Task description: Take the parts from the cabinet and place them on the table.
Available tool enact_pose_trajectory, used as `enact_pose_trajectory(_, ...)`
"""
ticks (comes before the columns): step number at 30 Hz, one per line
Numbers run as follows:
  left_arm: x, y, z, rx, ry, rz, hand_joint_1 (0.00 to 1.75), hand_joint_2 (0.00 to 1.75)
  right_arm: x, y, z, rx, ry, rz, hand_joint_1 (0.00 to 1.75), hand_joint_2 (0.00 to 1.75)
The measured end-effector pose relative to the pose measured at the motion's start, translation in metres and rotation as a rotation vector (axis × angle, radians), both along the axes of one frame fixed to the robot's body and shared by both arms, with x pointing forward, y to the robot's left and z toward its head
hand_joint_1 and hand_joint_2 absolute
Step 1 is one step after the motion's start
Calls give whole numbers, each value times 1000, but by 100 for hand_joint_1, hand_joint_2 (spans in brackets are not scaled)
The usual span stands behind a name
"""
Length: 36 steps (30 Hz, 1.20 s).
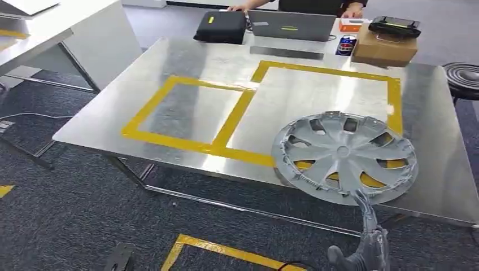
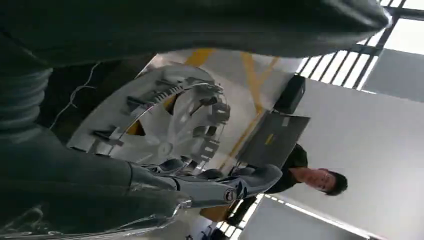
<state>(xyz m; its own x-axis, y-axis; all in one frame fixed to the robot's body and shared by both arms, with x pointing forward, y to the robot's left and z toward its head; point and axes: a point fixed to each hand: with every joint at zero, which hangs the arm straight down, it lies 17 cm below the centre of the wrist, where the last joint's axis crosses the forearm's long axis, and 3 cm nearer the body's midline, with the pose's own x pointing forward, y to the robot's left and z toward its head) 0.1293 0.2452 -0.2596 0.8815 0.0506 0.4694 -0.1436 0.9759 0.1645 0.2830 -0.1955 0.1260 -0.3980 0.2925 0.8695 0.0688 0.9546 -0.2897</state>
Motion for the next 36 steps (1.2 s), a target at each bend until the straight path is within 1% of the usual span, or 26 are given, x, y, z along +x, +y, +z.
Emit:
enact_pose_trajectory(4, -1, -4, 0, -4, 5, -4, 0, 0, 2, 0, -2, 11, 9, -18, 0, 0)
enact_pose_trajectory(9, 3, -5, 1, -5, 0, 0, 0, 0, 3, 7, -3, 27, 12, -2, 0, 0)
enact_pose_trajectory(22, -1, -4, 0, -5, 7, 6, 0, 0, 3, 11, -10, 35, 28, 7, 0, 0)
enact_pose_trajectory(23, 3, -4, 1, -16, -6, 33, 0, 0, 4, 16, -9, 45, 29, 34, 0, 0)
enact_pose_trajectory(24, 10, -4, 2, -32, -9, 89, 0, 0, 7, 27, -6, 55, 27, 88, 0, 0)
enact_pose_trajectory(25, 25, 0, 3, -39, 13, 144, 0, 0, 14, 41, -2, 58, 15, 147, 0, 0)
enact_pose_trajectory(26, 46, 2, 7, -42, 32, 171, 0, 0, 22, 53, -5, 54, 17, 181, 0, 0)
enact_pose_trajectory(28, 96, 5, 21, -48, 6, 189, 0, 0, 34, 69, -9, 42, 14, 218, 0, 0)
enact_pose_trajectory(29, 110, 8, 27, -45, -10, 201, 0, 0, 37, 74, -10, 39, 13, 227, 0, 0)
enact_pose_trajectory(31, 125, 11, 33, -45, -31, 226, 0, 0, 39, 80, -11, 35, 13, 241, 0, 0)
enact_pose_trajectory(36, 133, 15, 37, -48, -49, 262, 0, 0, 43, 94, -12, 25, 16, 278, 0, 0)
